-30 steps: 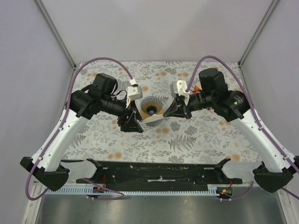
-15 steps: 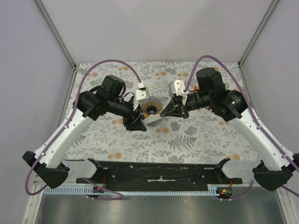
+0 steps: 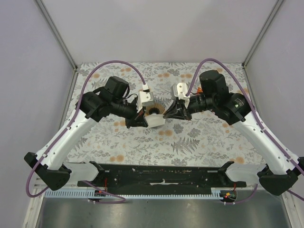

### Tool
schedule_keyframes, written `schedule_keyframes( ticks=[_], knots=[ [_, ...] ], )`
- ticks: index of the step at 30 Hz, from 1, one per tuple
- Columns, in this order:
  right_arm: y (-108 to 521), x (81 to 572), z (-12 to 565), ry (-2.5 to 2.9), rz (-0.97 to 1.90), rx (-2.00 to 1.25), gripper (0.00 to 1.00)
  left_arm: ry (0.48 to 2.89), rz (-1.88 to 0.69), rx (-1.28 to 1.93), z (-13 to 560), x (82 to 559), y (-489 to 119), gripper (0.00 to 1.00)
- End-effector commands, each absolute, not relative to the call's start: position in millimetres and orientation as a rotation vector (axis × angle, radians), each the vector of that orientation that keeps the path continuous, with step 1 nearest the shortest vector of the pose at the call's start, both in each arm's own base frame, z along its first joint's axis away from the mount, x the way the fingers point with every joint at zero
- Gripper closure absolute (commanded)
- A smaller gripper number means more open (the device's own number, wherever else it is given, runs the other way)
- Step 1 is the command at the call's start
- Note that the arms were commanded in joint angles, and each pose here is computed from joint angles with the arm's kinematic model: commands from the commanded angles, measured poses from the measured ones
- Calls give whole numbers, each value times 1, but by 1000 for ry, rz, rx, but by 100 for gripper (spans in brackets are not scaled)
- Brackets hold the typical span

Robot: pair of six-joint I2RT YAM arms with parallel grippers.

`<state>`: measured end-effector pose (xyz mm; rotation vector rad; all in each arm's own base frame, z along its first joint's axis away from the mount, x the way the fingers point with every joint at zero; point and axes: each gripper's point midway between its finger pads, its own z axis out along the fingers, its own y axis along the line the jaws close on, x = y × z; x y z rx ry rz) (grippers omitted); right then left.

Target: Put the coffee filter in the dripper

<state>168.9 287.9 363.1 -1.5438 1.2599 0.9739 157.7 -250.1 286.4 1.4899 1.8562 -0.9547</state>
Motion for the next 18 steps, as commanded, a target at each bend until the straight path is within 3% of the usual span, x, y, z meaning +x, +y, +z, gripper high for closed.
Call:
schedule_keyframes(
  ticks=[1,2,9,13,18],
  knots=[
    [283,172,372,1227,896,-1519,69,1806,-787,1493,305,175,-242,98],
    [281,172,377,1230,887,-1499,55,1813,-760,1509,303,175,-239,98],
    [273,157,434,1021,774,-1388,30,1674,-590,1677,328,165,-228,98],
    [279,143,452,917,773,-1375,27,1635,-495,1707,328,172,-226,98],
    [288,142,447,930,769,-1375,34,1545,-434,1779,316,171,-241,98]
  ],
)
